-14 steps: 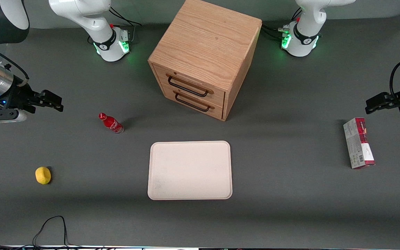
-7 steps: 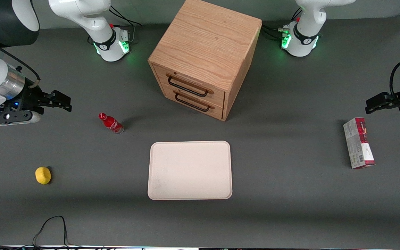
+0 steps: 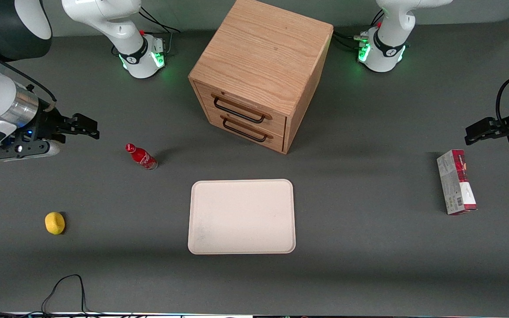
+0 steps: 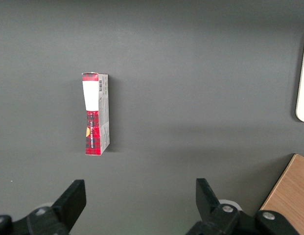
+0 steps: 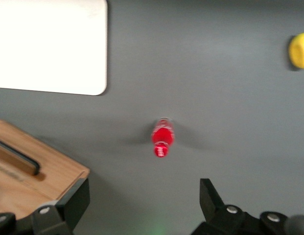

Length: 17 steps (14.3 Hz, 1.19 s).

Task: Open upper drawer

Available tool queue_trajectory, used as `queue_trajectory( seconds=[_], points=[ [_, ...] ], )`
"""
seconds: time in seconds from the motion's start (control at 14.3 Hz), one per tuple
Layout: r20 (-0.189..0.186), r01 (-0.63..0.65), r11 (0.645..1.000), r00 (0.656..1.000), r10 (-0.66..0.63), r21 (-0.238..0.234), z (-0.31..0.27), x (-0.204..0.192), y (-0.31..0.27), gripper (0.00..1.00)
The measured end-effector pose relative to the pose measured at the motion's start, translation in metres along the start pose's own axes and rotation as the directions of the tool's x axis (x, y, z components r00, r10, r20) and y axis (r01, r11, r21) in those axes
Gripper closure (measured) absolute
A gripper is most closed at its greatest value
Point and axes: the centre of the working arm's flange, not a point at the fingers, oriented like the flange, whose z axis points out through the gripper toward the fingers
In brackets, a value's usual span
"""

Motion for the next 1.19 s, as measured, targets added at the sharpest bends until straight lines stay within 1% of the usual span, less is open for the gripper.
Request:
queue_trajectory(
  seconds=[0.14, 0.28, 0.49, 0.77, 1.05, 1.19],
  points=[
    [0.012, 0.044, 0.999, 0.999, -0.045, 0.01, 0.001, -0.001, -0.027, 0.0],
    [0.03, 0.112, 0.994, 0.993, -0.112, 0.005, 0.006, -0.006, -0.065, 0.0],
    [0.07, 0.206, 0.979, 0.976, -0.205, -0.004, 0.028, -0.01, -0.12, 0.0],
    [0.127, 0.307, 0.952, 0.945, -0.303, -0.014, 0.067, -0.008, -0.185, 0.0],
    [0.145, 0.365, 0.931, 0.922, -0.359, -0.016, 0.084, -0.007, -0.221, 0.0],
    [0.149, 0.42, 0.908, 0.898, -0.414, -0.009, 0.088, -0.008, -0.234, 0.0]
  ],
)
